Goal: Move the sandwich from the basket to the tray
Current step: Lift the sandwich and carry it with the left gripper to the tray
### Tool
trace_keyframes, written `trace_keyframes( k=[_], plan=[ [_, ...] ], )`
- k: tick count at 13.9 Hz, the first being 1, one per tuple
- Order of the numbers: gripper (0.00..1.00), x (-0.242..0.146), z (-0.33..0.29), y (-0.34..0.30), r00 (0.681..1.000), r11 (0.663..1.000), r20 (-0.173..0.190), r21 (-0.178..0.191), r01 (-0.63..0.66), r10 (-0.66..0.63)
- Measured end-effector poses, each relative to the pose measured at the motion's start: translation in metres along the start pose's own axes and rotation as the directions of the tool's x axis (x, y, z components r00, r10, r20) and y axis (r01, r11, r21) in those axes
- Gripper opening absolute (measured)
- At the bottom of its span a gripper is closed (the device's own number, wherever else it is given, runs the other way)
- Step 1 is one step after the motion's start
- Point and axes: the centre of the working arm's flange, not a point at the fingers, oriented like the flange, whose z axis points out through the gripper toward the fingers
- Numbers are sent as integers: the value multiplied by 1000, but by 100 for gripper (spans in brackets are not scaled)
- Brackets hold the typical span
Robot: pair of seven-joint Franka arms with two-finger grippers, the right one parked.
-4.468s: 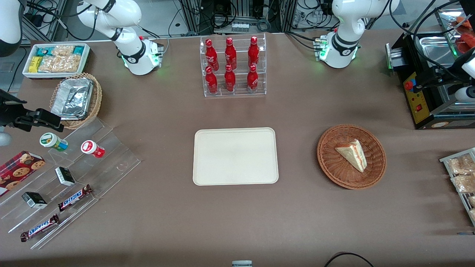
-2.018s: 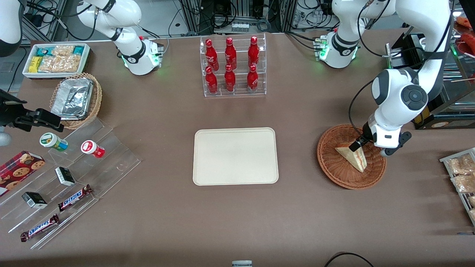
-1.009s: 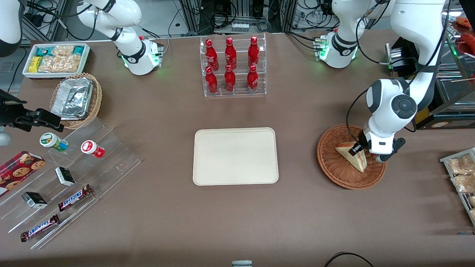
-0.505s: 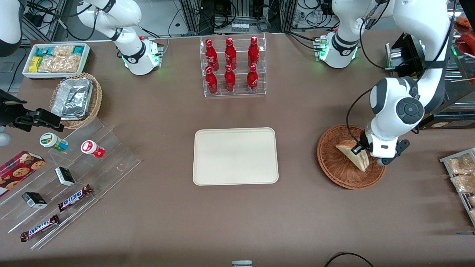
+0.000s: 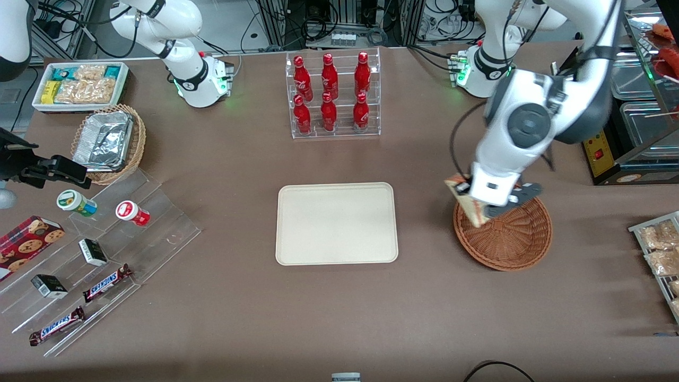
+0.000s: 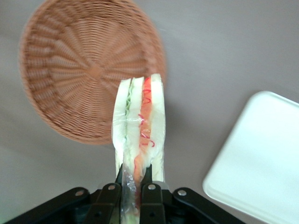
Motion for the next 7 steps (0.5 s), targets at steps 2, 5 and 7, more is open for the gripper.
trace_keyframes(
  k=[2,5,7],
  plan=[
    [14,-32,1,53,997,997,-15,-1,-81,81],
    [14,-66,14,128,987,988,-33,-5,-157,156],
    [14,-87,33,171,977,977,-46,-13,-211,210]
  ],
)
